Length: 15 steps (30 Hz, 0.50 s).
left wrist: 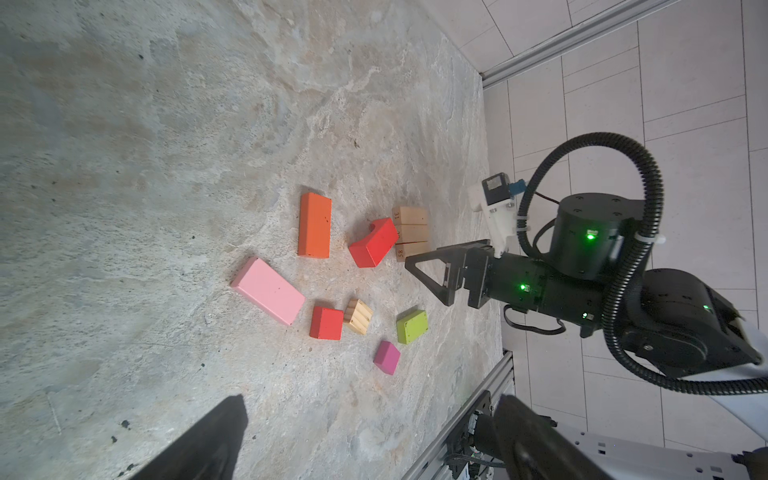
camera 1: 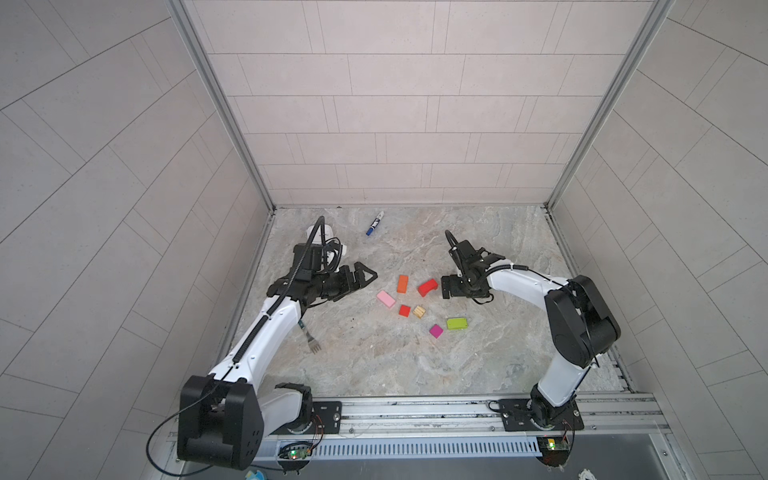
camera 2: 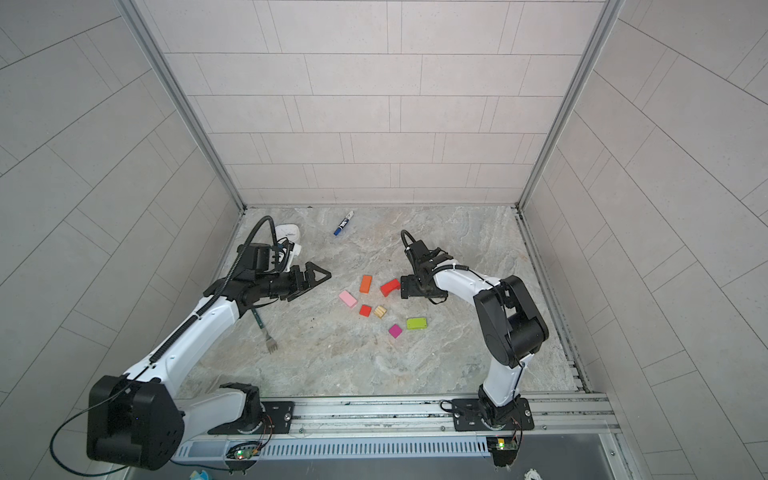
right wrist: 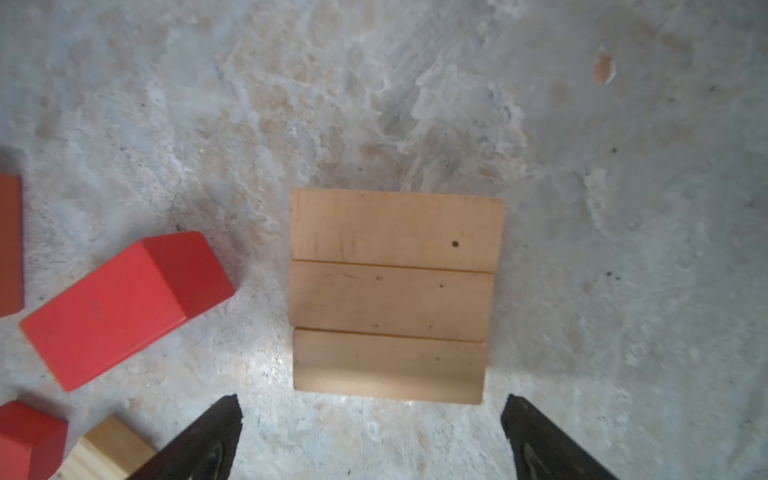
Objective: Build the wood block tower
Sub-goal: 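Open the right gripper and lift it off the three-bar stack, then move the right gripper to the lime green block and grasp it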
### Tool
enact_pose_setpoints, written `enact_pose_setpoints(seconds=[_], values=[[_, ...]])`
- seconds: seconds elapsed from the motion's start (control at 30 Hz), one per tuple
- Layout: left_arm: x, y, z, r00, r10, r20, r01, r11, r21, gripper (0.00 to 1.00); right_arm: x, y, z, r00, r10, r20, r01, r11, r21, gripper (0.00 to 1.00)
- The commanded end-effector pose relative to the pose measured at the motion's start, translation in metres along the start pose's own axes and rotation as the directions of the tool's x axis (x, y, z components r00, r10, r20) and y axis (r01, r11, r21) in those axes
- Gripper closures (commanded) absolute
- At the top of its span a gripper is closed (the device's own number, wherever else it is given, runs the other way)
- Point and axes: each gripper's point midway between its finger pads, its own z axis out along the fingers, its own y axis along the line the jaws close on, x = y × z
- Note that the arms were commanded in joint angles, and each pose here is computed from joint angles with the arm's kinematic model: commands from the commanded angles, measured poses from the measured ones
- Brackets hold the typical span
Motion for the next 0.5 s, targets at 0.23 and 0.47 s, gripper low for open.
enact_pose_setpoints(seconds=[0.23,0.47], values=[[0.0,-0.002,-0.002,1.0,0.023,0.003,-0.023,1.0,-0.007,0.0,0.043,0.001,-0.041,0.993,-0.087,-0.082,0.089,0.996,0.021,0.01],[-0.001,-0.005,-0.004,1.0,0.029,0.009,-0.029,1.0,-0.003,0.0,0.084,0.022,-0.055,0.994,-0.004,-0.11,-0.013,0.988,-0.152,0.01]])
